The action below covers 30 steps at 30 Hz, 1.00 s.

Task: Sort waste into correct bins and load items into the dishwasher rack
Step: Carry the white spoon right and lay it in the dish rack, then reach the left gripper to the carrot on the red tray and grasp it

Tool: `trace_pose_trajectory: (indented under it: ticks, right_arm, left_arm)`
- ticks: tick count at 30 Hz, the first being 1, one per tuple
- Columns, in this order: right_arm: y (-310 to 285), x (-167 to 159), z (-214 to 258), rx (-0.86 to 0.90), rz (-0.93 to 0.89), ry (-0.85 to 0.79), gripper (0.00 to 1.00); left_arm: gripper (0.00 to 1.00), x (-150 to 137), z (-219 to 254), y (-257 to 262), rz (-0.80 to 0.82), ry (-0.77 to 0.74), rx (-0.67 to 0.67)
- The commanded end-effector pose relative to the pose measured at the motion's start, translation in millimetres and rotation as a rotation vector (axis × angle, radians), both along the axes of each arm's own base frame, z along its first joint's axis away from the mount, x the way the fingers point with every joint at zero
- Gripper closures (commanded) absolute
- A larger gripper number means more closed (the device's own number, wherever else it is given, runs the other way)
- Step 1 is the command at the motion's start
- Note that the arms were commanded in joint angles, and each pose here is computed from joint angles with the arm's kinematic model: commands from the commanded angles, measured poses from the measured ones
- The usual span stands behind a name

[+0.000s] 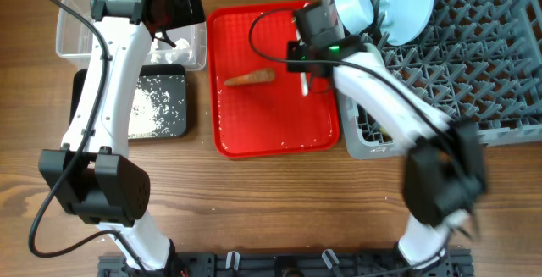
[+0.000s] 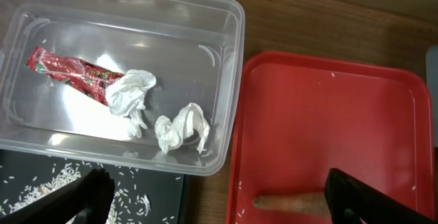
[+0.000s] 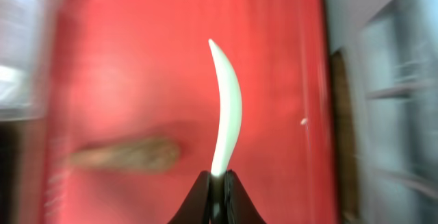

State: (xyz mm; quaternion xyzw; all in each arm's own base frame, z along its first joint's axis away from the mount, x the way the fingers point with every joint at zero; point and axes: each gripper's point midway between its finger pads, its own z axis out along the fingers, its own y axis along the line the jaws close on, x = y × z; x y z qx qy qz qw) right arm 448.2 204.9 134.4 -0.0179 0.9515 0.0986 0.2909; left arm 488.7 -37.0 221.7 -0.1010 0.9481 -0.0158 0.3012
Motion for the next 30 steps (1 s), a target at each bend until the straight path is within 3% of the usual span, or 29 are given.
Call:
trace_pose_trajectory:
  ticks: [1,2,6,12,17,18,20,23,24,30]
  right_arm:
    - [-58.1,-20.6,104.6,0.09,-0.181,-0.135,0.96]
    - [-117.4,-33.0,122.0,0.078,-0.448,-0.15,0.96]
    - [-232.2,-64.2,115.0,0.057,-1.004,-0.134,0.96]
    - [-291.3,-75.8,34.5,0.183,-1.435,-0.046,0.96]
    - [-291.4,-54.3,-3.1,0.193,-1.426,-0.029,0.94]
    - [-291.5,-51.8,-6.1,0.193,-1.427,-0.03,0.83]
    - [-290.7,-47.0,-7.7,0.19,-1.402,-0.032,0.51]
    - [-279.5,-33.7,2.4,0.134,-1.169,-0.018,0.1]
    - [-272.8,-28.5,11.0,0.108,-1.049,-0.018,0.01]
    - [-219.3,-15.6,90.1,0.138,-0.484,-0.144,0.0]
  left_arm:
    - [0.0,1.4,11.8,3.2,0.01,-0.03,0.004]
    - [0.0,1.3,11.8,3.4,0.011,-0.03,0.004]
    - [0.0,1.4,11.8,3.4,0.011,-0.03,0.004]
    - [0.0,1.3,11.8,3.2,0.01,-0.03,0.004]
    - [0.0,1.3,11.8,3.4,0.011,-0.03,0.004]
    - [0.0,1.4,11.8,3.2,0.01,-0.03,0.004]
    - [0.0,1.3,11.8,3.4,0.011,-0.03,0.004]
    - [0.0,1.3,11.8,3.4,0.011,-0.03,0.004]
    - [0.0,1.3,11.8,3.4,0.011,-0.03,0.004]
    - [0.0,1.4,11.8,3.4,0.011,-0.03,0.004]
